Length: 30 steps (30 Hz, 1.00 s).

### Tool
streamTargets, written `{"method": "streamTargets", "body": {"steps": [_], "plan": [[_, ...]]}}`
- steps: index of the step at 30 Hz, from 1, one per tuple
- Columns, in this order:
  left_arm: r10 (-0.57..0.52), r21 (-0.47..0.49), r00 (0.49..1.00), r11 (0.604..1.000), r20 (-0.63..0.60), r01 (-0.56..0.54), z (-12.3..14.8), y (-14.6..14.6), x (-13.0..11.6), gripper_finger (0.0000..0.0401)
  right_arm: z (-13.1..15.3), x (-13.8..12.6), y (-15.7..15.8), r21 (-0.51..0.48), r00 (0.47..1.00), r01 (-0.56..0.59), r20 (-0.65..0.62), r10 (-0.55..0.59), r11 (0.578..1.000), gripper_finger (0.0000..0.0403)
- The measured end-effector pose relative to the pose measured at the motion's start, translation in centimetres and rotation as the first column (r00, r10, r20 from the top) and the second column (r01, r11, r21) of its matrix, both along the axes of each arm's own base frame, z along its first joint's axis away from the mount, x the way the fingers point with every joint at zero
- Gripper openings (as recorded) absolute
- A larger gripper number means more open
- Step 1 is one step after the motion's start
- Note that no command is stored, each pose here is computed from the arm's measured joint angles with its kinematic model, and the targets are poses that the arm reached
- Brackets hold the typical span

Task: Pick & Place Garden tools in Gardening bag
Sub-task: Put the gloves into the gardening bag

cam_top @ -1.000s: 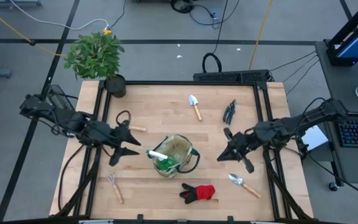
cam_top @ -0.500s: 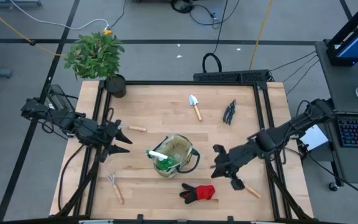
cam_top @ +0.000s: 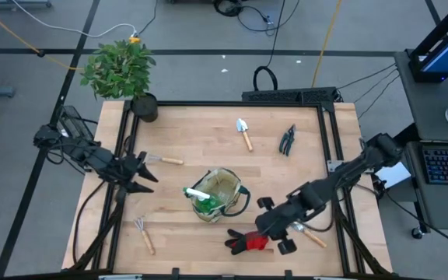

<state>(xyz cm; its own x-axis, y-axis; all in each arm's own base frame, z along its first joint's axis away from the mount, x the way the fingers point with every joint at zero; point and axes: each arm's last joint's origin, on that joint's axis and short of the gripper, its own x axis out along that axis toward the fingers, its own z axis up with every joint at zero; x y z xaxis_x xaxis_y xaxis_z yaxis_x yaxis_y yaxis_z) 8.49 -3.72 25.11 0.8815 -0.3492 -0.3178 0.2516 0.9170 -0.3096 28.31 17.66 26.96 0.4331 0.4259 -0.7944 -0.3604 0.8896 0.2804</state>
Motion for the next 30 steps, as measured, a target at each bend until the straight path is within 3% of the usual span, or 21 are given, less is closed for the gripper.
{"method": "streamTargets", "body": {"steps": [8,16,21,30], "plan": [[-0.025,0.001,1.000,1.000,-0.011,0.025,-0.2,0.1,-0.6,0.0189,-3.0,1.3,1.2,0.039,0.987,-0.067,-0.144,0.072,0.997,0.0138],[-0.041,0.001,0.999,0.999,-0.028,0.041,-0.3,0.0,-0.8,0.0189,-4.8,2.1,1.3,0.018,0.977,-0.034,-0.211,0.037,0.999,0.0179],[-0.043,-0.011,0.998,0.999,-0.038,0.043,-0.4,0.0,-0.8,0.0189,-4.8,2.4,0.8,0.014,0.978,-0.007,-0.206,0.010,1.000,0.0189],[-0.045,-0.014,0.998,0.999,-0.041,0.044,-0.4,0.0,-0.8,0.0189,-4.7,2.7,0.5,0.044,0.959,0.143,-0.254,-0.128,0.989,0.0182]]}}
